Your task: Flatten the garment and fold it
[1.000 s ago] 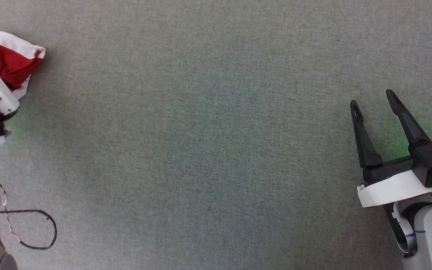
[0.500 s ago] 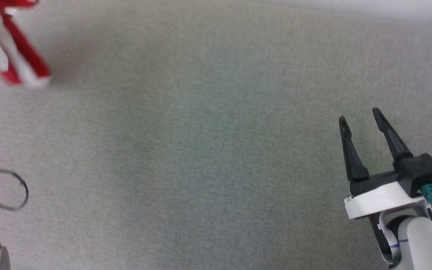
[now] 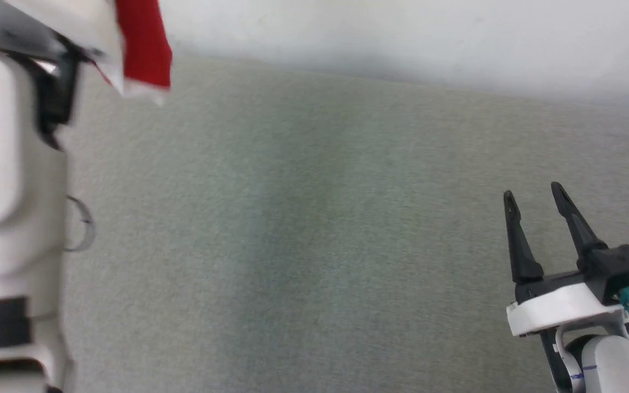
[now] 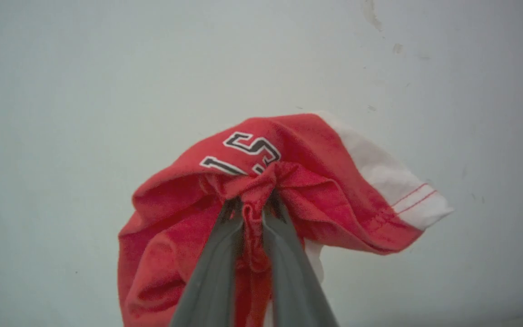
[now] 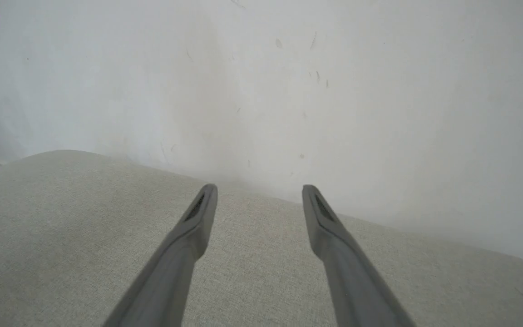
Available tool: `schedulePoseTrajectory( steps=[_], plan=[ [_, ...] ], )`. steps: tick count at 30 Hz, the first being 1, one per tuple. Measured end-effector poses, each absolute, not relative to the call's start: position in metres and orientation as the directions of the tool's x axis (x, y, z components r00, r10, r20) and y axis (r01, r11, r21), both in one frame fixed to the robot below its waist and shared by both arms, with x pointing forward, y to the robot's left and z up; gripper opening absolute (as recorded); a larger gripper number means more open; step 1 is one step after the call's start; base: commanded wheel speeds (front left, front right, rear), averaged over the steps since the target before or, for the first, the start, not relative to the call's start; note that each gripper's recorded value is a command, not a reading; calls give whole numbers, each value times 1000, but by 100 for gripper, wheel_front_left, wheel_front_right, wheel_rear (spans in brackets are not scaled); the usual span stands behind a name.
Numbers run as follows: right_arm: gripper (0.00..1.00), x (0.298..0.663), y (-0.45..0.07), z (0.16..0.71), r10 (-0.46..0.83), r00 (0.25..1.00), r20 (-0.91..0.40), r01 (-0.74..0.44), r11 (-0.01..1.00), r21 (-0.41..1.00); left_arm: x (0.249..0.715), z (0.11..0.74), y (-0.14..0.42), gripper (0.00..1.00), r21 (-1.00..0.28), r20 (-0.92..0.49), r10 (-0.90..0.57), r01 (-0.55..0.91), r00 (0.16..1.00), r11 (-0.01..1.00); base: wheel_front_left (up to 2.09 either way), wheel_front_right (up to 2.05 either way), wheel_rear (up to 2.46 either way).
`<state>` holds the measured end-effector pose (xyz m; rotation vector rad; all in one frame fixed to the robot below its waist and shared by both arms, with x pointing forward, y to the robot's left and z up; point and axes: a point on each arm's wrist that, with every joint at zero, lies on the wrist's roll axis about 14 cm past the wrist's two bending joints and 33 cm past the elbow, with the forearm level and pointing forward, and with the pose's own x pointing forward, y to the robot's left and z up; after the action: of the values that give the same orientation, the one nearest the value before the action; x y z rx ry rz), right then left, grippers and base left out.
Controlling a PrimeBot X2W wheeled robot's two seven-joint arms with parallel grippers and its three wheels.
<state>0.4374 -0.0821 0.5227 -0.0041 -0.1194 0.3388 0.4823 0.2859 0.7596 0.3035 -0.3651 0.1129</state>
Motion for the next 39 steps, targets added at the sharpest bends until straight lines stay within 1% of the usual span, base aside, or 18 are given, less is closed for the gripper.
schedulePoseTrajectory(
  steps=[6, 10, 13, 16, 20, 23, 24, 25, 28, 31, 34, 39],
  plan=[
    [100, 421, -118, 524, 240, 965, 110, -240, 971, -10, 482, 732, 178, 0, 176, 356, -180, 124, 917, 977, 0, 0, 0],
    [100, 406, -147, 523, 164, 981, 100, -164, 986, -7, 469, 697, 111, 0, 84, 312, -317, 306, 896, 948, 0, 0, 0],
    [100, 394, -166, 523, 112, 989, 95, -111, 994, -9, 456, 657, 74, 0, -11, 240, -380, 393, 893, 919, 0, 0, 0],
    [100, 383, -182, 526, 65, 993, 100, -64, 998, -9, 441, 595, 55, 0, -106, 97, -402, 411, 910, 905, 0, 0, 0],
    [100, 369, -200, 525, 9, 995, 96, -8, 1000, -7, 411, 501, 46, 0, -187, -138, -387, 359, 912, 914, 0, 0, 0],
    [100, 360, -211, 525, -25, 995, 95, 26, 1000, -6, 386, 452, 46, 0, -230, -263, -364, 308, 894, 923, 0, 0, 0],
    [100, 357, -214, 525, -34, 995, 94, 35, 999, -6, 379, 440, 46, 30, -233, -297, -361, 299, 884, 925, 0, 0, 0],
    [100, 355, -216, 525, -41, 995, 92, 42, 999, -7, 374, 433, 45, 100, -240, -312, -362, 296, 878, 925, 0, 0, 0],
    [100, 348, -220, 522, -55, 995, 85, 56, 998, -4, 369, 435, 42, 100, -245, -277, -359, 295, 891, 923, 0, 0, 0],
    [100, 346, -218, 521, -51, 995, 83, 51, 999, 4, 376, 459, 48, 100, -227, -156, -313, 274, 937, 935, 0, 0, 0],
    [100, 349, -212, 522, -31, 996, 85, 31, 1000, 6, 381, 484, 57, 100, -209, -33, -276, 263, 961, 942, 0, 0, 0],
    [100, 352, -202, 525, -1, 996, 92, 1, 1000, 9, 388, 514, 73, 100, -183, 76, -226, 237, 971, 954, 0, 0, 0]
  ],
)
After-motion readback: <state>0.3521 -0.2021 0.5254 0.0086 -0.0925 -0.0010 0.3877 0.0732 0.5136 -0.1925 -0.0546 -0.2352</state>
